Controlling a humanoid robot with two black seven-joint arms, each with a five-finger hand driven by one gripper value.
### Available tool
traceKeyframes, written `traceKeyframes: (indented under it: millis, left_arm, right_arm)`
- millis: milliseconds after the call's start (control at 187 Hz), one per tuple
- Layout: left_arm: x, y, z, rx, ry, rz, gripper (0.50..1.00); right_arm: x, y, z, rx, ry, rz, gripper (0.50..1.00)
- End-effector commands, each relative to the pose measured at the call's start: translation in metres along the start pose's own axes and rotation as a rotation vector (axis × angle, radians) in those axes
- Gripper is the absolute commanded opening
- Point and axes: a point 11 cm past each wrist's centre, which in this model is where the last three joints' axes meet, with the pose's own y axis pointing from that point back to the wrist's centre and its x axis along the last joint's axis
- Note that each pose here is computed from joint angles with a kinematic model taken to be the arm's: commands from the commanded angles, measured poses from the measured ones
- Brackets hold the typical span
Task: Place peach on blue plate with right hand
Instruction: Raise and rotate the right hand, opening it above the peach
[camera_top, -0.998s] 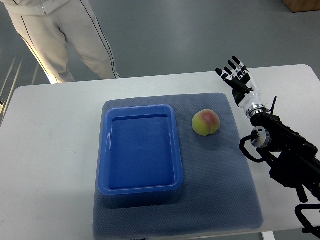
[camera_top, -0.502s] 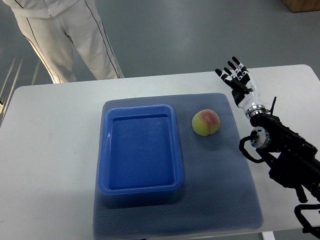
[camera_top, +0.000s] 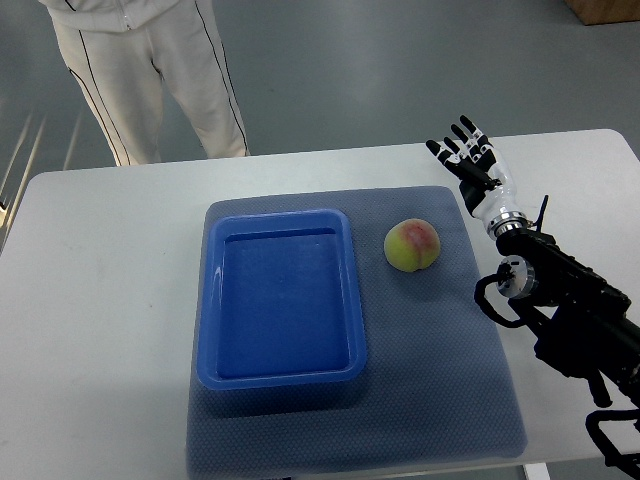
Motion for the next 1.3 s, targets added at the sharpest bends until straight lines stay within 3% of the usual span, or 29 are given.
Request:
traceKeyframes:
  millis: [0, 614, 1036, 1297]
  left_arm:
    - [0.000, 0.000, -0.002, 0.003, 0.000, 0.000, 1.000]
    - [0.000, 0.000, -0.004, 0.006, 0.001, 0.000, 1.000]
    - [0.000, 0.000, 0.006, -0.009, -0.001, -0.001, 1.000]
    - [0.000, 0.000, 0.006, -0.011, 0.000, -0.001, 1.000]
  right_arm:
    - [-0.001, 0.000, 0.000, -0.001, -0.001, -0.003, 0.930]
    - [-0.002, 0.001, 0.000, -0.003, 0.025, -0.025, 0.930]
    - [-0.024, -0.010, -0.019, -0.013, 0.370, -0.232, 0.930]
    - [-0.032, -0.016, -0.050, -0.007, 0.808, -0.467, 0.930]
